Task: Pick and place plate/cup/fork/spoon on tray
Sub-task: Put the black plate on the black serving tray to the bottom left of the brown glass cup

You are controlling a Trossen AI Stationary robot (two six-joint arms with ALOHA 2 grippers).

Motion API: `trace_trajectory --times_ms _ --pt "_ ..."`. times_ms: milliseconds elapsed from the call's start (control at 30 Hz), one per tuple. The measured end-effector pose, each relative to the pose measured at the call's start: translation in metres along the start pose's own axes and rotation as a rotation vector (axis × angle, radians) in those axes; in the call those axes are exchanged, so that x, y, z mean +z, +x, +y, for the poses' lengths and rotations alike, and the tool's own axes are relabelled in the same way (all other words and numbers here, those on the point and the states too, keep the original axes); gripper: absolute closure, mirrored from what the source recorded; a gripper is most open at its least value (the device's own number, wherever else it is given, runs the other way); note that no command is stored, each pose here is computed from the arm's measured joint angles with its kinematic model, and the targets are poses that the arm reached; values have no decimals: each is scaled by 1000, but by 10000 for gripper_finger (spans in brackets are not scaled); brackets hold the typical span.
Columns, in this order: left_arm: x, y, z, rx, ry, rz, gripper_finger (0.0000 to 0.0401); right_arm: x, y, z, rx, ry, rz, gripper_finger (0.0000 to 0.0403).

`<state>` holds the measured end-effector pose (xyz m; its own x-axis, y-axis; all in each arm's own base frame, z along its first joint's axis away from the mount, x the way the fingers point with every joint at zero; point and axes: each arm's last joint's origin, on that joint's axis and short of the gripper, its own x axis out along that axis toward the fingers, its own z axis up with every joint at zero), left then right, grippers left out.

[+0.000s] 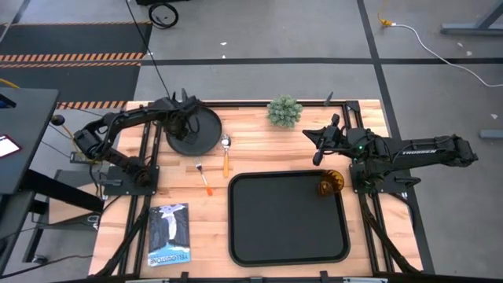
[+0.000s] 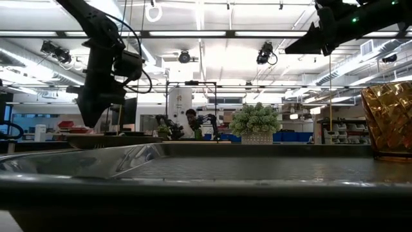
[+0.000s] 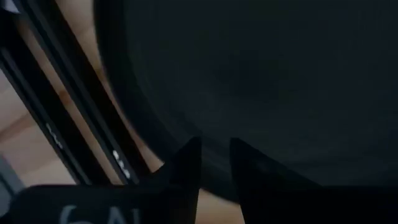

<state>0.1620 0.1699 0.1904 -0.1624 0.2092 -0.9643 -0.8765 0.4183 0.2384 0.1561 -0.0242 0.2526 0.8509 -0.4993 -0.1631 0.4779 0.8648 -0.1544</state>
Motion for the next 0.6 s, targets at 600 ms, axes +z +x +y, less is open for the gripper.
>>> trace_trajectory --times_ms 600 --pt "40 12 54 -50 -361 -250 315 0 0 0 8 -4 -3 394"
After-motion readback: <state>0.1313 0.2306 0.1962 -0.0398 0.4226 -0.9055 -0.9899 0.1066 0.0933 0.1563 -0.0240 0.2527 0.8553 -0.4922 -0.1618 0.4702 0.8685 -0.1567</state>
